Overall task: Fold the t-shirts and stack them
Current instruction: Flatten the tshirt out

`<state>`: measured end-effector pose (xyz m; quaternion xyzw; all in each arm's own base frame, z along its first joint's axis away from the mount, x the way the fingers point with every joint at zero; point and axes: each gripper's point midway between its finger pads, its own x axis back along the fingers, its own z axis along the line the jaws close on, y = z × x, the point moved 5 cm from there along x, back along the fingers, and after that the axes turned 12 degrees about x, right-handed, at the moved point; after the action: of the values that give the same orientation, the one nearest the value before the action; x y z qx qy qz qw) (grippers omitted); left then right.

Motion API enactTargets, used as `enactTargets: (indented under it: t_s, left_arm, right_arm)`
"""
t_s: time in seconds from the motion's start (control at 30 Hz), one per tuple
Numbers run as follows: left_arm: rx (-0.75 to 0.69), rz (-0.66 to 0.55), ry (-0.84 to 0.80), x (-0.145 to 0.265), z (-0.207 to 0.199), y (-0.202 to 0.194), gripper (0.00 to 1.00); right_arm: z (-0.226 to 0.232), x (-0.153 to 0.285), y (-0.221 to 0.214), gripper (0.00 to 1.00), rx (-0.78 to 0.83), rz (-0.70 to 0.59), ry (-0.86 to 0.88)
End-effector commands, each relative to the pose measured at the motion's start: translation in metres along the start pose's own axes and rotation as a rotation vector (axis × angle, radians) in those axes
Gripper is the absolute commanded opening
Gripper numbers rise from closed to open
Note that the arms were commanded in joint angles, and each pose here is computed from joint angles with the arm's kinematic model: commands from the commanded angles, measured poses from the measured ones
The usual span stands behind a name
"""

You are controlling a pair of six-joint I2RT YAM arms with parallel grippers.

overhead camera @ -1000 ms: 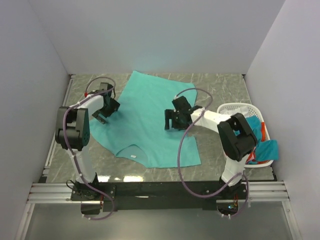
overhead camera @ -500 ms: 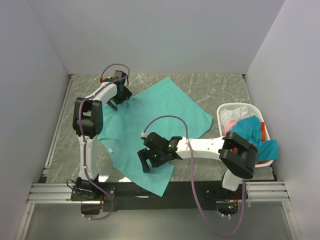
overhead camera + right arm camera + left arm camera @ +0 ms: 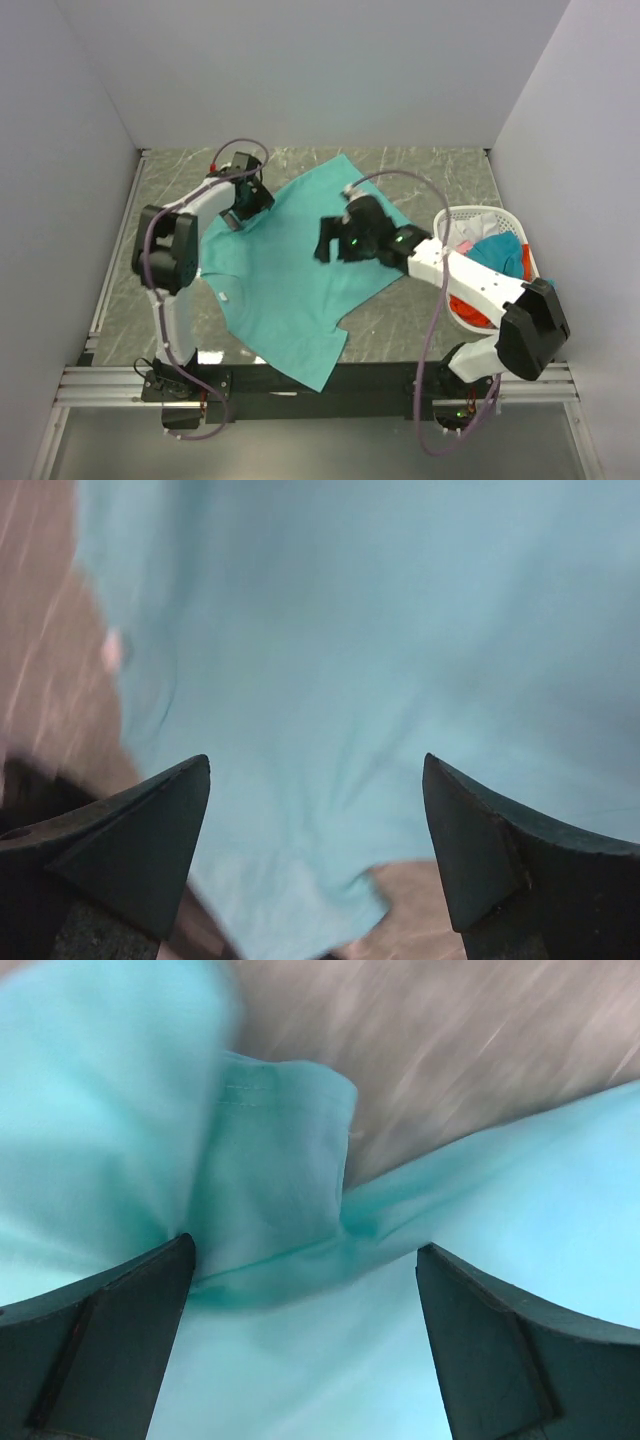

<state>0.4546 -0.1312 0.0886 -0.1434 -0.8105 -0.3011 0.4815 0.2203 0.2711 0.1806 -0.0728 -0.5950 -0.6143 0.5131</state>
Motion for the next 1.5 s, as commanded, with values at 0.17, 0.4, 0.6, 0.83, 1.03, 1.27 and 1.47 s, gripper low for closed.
enactTargets:
  t_s: [0.17, 0.4, 0.6, 0.83, 1.03, 1.27, 1.47]
  left_arm:
    - [0.032, 0.015, 0.020, 0.056, 0.087, -0.057, 1.00]
    - [0.019, -0.012, 0.159, 0.034, 0.105, -0.063, 1.00]
    - [0.016, -0.037, 0.192, 0.018, 0.094, -0.051, 0.99]
    - [0.055, -0.051, 0.137, 0.001, 0.066, -0.009, 0.99]
    - [0.016, -0.039, 0.075, -0.034, 0.020, 0.019, 0.99]
    - [-0.012, -0.071, -0.079, -0.047, -0.042, 0.070, 0.99]
    - [-0.001, -0.125, -0.257, 0.002, -0.077, 0.114, 0.99]
  right_arm:
    - [-0.150, -0.030, 0.027, 0.94, -0.222, 0.065, -0.329]
    - [-0.177, -0.059, 0.019, 0.94, -0.250, 0.134, -0.362]
    - [-0.181, -0.071, -0.016, 0.93, -0.276, 0.211, -0.364]
    - [-0.169, -0.054, -0.077, 0.92, -0.327, 0.285, -0.381]
    - [-0.102, -0.033, -0.152, 0.91, -0.232, 0.389, -0.320]
    - [-0.042, -0.007, -0.153, 0.91, -0.199, 0.322, -0.202]
    - [-0.056, 0.019, -0.097, 0.96, -0.149, 0.156, -0.355]
